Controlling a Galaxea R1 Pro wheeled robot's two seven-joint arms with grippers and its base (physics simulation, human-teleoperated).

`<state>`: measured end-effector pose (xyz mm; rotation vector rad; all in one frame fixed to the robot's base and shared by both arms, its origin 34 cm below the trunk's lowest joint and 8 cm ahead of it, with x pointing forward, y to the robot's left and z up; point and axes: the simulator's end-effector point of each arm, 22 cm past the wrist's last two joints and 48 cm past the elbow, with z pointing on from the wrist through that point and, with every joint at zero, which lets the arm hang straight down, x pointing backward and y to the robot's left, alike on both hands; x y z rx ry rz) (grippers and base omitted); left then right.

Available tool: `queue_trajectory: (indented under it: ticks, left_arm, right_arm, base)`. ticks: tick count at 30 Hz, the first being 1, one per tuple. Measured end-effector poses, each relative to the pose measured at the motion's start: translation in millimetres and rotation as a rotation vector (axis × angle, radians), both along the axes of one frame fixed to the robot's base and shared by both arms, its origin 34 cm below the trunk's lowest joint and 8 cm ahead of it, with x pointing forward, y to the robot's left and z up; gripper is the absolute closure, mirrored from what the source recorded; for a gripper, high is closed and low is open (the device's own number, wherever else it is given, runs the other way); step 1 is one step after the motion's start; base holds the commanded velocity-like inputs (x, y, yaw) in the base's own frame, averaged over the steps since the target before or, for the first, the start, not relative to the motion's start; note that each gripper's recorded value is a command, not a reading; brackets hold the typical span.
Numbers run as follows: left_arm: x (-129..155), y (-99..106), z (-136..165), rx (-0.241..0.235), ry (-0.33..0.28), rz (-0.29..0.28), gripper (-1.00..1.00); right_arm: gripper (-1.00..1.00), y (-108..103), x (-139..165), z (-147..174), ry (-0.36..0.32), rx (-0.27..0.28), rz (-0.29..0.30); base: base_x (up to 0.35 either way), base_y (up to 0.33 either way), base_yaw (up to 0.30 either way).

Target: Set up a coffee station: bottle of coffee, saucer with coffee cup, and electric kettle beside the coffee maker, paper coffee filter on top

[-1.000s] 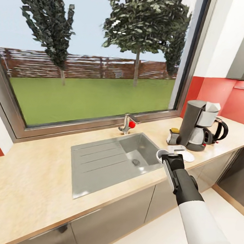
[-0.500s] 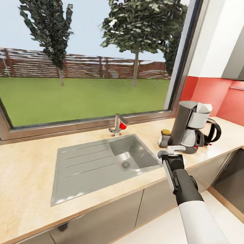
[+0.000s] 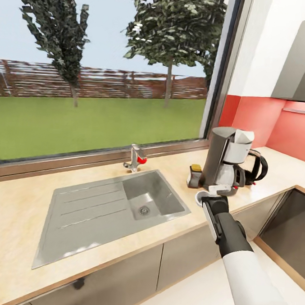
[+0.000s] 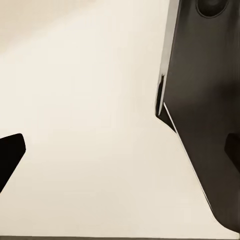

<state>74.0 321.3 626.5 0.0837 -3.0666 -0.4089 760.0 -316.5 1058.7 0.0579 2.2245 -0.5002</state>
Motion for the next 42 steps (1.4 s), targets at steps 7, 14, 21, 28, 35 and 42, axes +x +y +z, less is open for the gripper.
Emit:
queue_trajectory:
  ticks: [7,14,21,28,35,42]
  left_arm:
    - [0,1,0,0.003,0.001,0.003,-1.00]
    - [0,-2,0,-0.001,0.000,0.005,-1.00]
    - [0,-3,0,-0.001,0.000,0.007,-1.00]
    - [0,-4,0,-0.006,0.001,0.006,-1.00]
    - [-1,-3,0,-0.003,0.001,0.012,-1.00]
    - [-1,-2,0,-0.002,0.002,0.011,-1.00]
  right_arm:
    - [1.00,-10,-6,-10,0.025,-0.036,-0.040]
    - [1.00,2,-6,-17,0.047,-0.074,-0.003]
    - [1.00,4,-6,-20,0.054,-0.075,0.003]
    - [1.00,5,-16,-52,0.132,-0.071,0.007]
    - [1.00,8,-20,-64,0.163,-0.077,0.014]
    - [1.00,6,-20,-63,0.161,-0.078,0.009]
  base:
    - [0.227,-0.201,0.000]
    - [0.242,-0.173,0.000]
    - [0.117,-0.092,0.000]
    - [0.003,-0.002,0.000]
    - [0.000,0.000,0.000]
    - [0.000,0.000,0.000]
